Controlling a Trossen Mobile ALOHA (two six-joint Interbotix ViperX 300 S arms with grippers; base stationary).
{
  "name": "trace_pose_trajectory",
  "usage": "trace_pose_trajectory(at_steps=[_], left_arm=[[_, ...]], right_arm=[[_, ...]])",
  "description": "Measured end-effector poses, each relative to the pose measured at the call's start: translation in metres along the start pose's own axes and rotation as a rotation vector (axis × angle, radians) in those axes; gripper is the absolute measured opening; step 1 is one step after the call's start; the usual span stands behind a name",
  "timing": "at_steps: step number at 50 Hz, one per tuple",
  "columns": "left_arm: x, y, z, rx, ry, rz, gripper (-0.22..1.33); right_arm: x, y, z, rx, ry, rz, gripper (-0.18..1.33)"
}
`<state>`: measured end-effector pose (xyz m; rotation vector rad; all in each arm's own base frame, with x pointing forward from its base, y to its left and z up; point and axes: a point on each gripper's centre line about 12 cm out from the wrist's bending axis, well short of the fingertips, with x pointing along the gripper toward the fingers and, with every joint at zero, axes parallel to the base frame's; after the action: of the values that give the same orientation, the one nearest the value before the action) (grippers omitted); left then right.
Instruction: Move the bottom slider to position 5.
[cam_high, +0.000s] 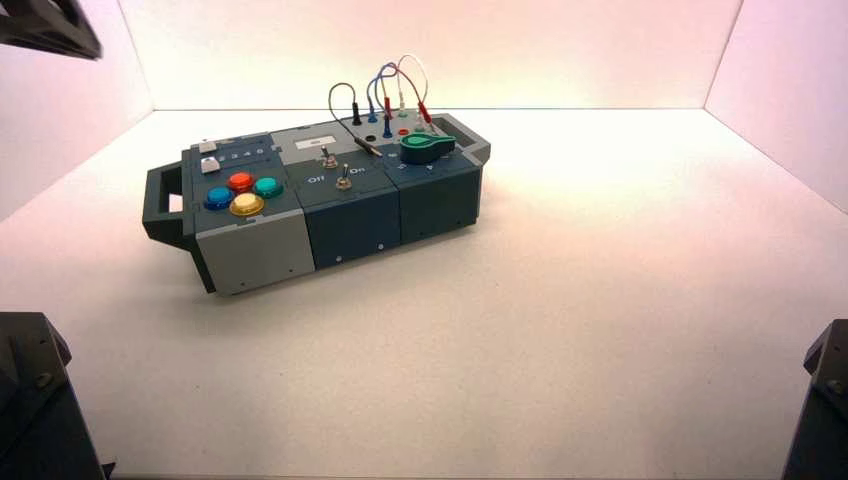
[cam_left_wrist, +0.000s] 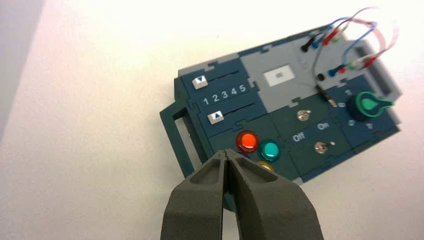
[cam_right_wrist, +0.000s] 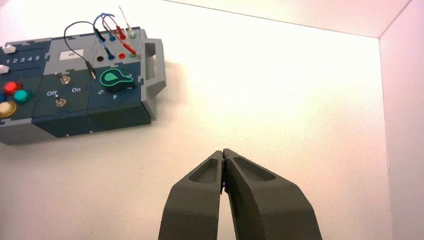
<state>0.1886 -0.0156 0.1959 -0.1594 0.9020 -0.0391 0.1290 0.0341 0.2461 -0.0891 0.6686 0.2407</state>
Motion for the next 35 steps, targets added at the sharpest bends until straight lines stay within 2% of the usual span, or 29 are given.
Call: trace_pose_trajectory(at_steps=[14, 27, 35], left_arm=[[0.037, 0.000, 0.026, -0.013, 0.101, 0.021, -0.16], [0.079, 0.003, 0.025, -0.025, 0.237, 0.042, -0.16], [0.096, 0.005, 0.023, -0.035, 0.285, 0.049, -0.16]], right_arm=[[-0.001, 0.000, 0.000, 0.001, -0.003, -0.001, -0.14], [-0.003, 0.000, 0.001, -0.001, -0.018, 0.000, -0.14], [-0.004, 0.000, 0.000, 0.001, -0.020, 0.000, -0.14]])
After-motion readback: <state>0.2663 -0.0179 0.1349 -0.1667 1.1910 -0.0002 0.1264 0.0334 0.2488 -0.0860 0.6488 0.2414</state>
